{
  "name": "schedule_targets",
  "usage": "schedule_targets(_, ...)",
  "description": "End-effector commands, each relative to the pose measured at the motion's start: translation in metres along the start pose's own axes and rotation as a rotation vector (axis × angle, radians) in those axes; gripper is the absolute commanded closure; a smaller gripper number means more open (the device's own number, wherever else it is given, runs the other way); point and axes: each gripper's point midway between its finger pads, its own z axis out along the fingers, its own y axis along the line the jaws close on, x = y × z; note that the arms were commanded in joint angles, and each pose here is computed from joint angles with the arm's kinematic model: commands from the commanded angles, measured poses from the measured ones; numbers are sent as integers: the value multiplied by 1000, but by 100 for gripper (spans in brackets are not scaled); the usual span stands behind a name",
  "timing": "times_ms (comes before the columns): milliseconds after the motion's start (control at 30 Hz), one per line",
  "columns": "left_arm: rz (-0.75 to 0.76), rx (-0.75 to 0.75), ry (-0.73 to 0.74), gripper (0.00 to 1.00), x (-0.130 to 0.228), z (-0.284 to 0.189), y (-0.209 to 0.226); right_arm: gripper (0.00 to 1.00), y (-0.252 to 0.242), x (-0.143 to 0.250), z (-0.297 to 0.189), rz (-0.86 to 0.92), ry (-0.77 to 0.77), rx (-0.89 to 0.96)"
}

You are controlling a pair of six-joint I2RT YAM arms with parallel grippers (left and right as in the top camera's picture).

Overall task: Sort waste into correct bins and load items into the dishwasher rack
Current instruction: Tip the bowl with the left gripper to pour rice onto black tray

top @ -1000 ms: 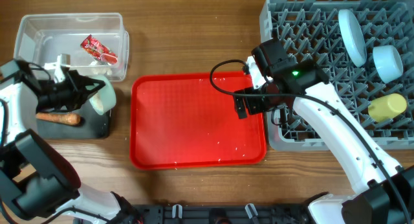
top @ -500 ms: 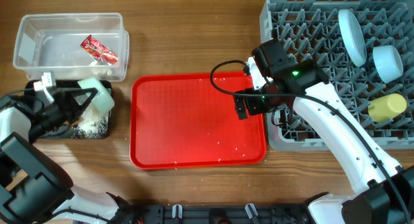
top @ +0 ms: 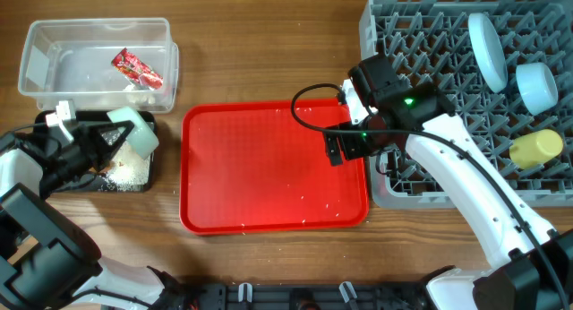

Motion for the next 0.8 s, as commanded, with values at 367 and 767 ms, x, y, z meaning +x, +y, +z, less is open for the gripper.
schedule_targets(367,-109,105,-142,96,-19,-32,-7,1,-5,3,3,15,11,20)
schedule_targets(767,-92,123,-150,96,-24,-32,-4,1,-5,4,3,15,14,21)
